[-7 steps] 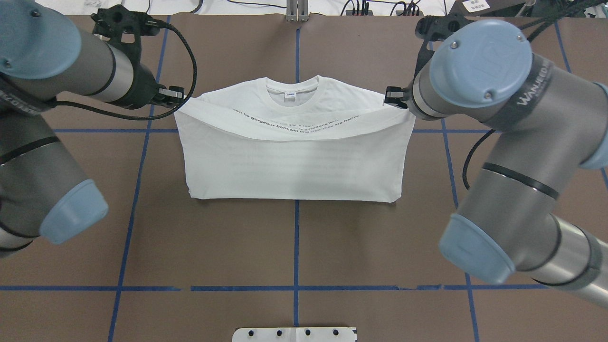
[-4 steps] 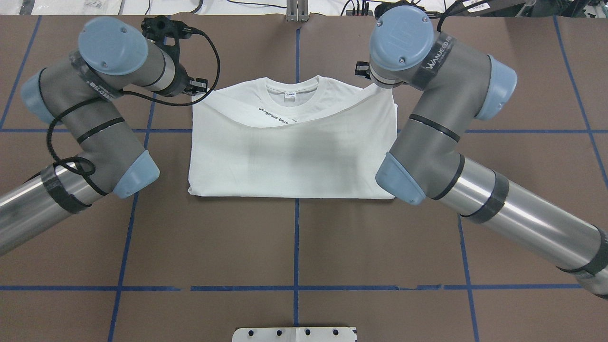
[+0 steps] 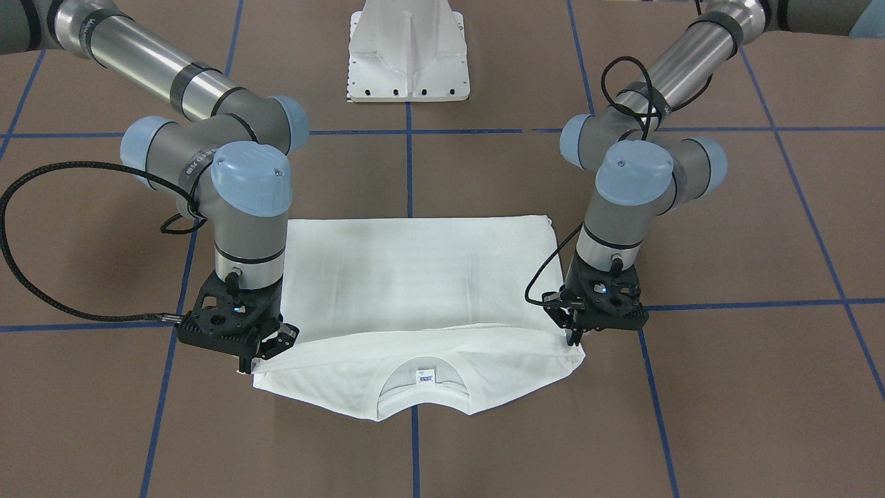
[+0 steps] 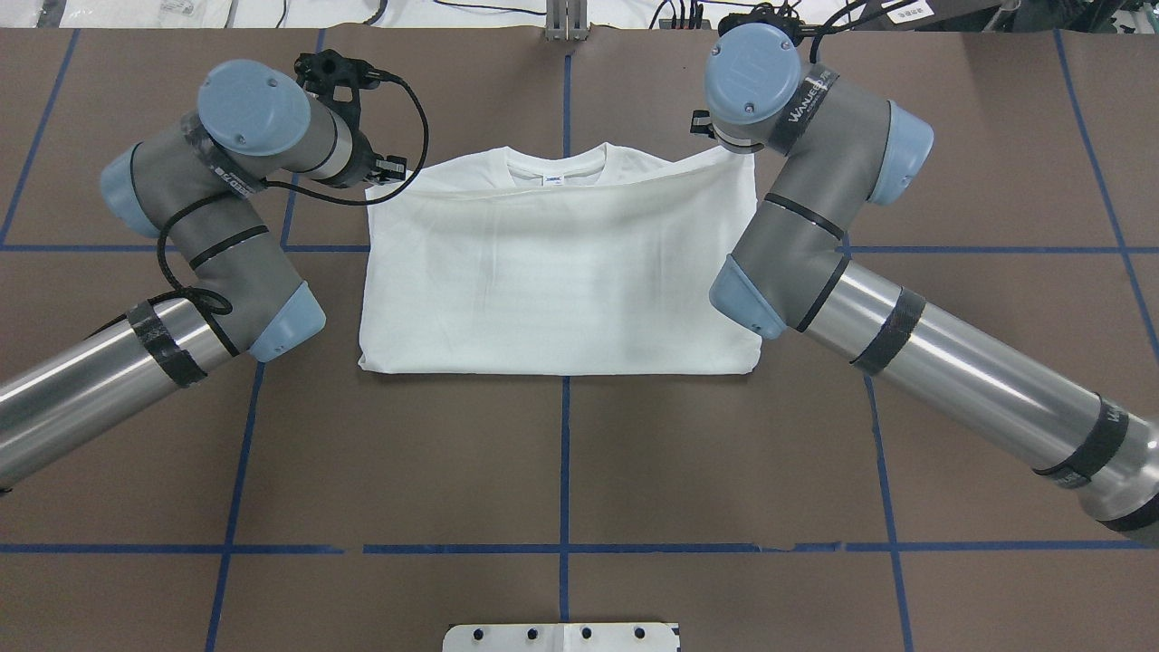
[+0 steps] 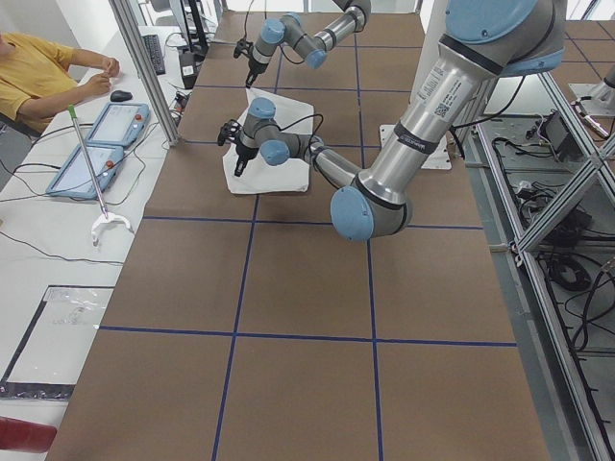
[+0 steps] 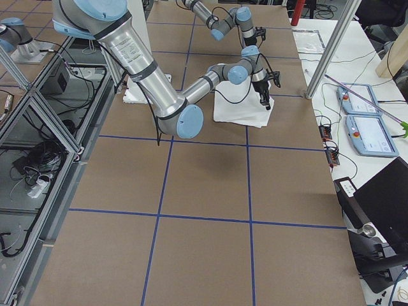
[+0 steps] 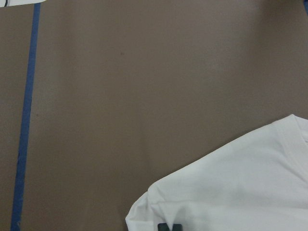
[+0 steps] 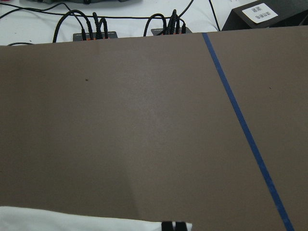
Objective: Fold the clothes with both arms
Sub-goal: 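Release the hem near the collar and raise both grippers, then lower the left gripper to the folded shirt's side edge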
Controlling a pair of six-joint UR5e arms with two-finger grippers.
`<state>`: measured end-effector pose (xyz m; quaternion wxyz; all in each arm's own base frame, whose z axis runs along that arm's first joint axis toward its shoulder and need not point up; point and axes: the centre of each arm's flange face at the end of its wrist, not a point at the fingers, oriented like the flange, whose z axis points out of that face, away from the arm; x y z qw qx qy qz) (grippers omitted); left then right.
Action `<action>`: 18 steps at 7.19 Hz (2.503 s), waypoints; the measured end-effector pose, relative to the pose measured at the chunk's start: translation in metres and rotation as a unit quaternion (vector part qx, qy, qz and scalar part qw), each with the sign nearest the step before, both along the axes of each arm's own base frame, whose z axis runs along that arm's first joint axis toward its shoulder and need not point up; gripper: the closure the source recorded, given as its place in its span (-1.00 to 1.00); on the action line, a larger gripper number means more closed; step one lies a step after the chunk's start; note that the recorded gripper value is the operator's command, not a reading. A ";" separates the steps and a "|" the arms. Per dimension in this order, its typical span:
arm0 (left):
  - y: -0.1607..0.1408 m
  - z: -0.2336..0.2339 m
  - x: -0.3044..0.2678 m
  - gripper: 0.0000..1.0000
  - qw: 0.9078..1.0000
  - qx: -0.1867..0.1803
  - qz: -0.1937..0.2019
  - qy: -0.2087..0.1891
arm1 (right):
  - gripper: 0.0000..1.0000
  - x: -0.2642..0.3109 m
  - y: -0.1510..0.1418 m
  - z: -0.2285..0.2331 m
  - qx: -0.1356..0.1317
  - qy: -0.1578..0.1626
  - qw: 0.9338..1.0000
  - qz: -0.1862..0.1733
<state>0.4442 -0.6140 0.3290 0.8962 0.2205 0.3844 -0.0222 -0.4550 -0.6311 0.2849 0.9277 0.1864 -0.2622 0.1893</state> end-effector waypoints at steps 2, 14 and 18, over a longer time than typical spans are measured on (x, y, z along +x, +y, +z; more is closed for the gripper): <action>0.000 0.000 0.000 -1.00 1.000 0.002 0.001 0.001 | -1.00 -0.003 -0.002 0.005 -0.002 0.003 1.000 -0.002; 0.212 0.060 0.020 1.00 0.991 -0.015 0.064 0.113 | -1.00 -0.009 0.033 -0.006 0.030 -0.048 0.998 -0.040; 0.211 0.059 0.008 1.00 0.992 -0.002 0.066 0.109 | -1.00 -0.015 0.038 -0.007 0.029 -0.051 0.997 -0.041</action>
